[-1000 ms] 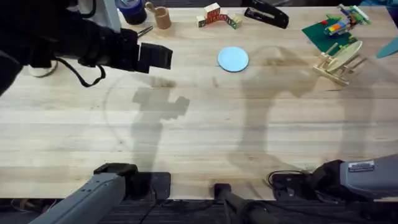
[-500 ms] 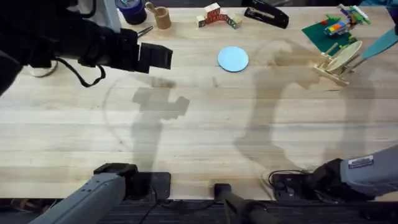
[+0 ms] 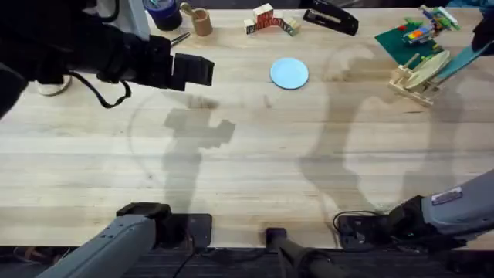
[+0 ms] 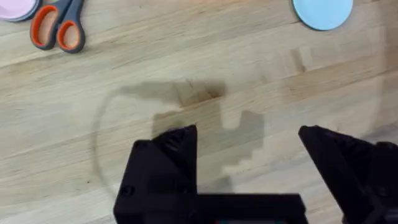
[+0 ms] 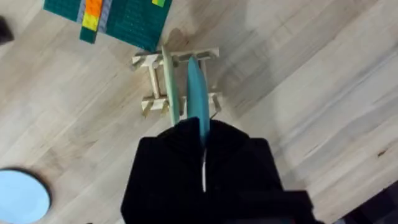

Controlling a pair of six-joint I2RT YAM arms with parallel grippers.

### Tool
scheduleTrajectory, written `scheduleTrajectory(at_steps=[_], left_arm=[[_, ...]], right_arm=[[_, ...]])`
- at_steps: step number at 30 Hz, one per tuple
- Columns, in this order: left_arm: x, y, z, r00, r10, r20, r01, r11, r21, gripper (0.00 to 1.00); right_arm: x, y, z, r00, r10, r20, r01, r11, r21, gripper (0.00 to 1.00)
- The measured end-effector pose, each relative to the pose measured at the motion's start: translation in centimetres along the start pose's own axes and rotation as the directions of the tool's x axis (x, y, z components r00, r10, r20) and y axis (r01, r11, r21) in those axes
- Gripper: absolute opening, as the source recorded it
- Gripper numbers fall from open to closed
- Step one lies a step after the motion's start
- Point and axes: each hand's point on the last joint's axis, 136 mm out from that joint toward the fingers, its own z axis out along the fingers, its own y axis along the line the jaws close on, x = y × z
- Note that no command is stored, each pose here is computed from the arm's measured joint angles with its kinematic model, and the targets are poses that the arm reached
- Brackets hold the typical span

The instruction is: Pick up the plates from the table one by one and place each into a slot on the dish rack.

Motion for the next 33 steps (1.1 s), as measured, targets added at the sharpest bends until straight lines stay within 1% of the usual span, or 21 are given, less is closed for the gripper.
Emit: scheduleTrajectory(at_steps=[13, 18, 25, 33], left_arm=[[0.0, 0.0, 0.0, 1.0, 0.0, 0.0, 0.0, 1.0, 0.0, 0.996], [0.0, 0.0, 0.0, 1.0, 0.0, 0.0, 0.0, 1.0, 0.0, 0.995], [0.0, 0.0, 0.0, 1.0, 0.0, 0.0, 0.0, 1.0, 0.0, 0.995], [0.0, 0.0, 0.0, 1.0, 0.0, 0.0, 0.0, 1.0, 0.0, 0.995]], right_arm=[[-0.6, 0.6, 2.8, 1.0, -0.004, -0.026, 0.004, 1.0, 0.008, 0.03], [-0.6, 0.8, 3.5, 0.999, -0.006, -0.038, 0.006, 1.0, 0.011, 0.031], [-0.2, 1.2, 5.5, 0.996, -0.011, -0.084, 0.012, 1.0, 0.01, 0.031], [-0.2, 1.3, 5.6, 0.996, -0.011, -0.085, 0.012, 1.0, 0.007, 0.031]])
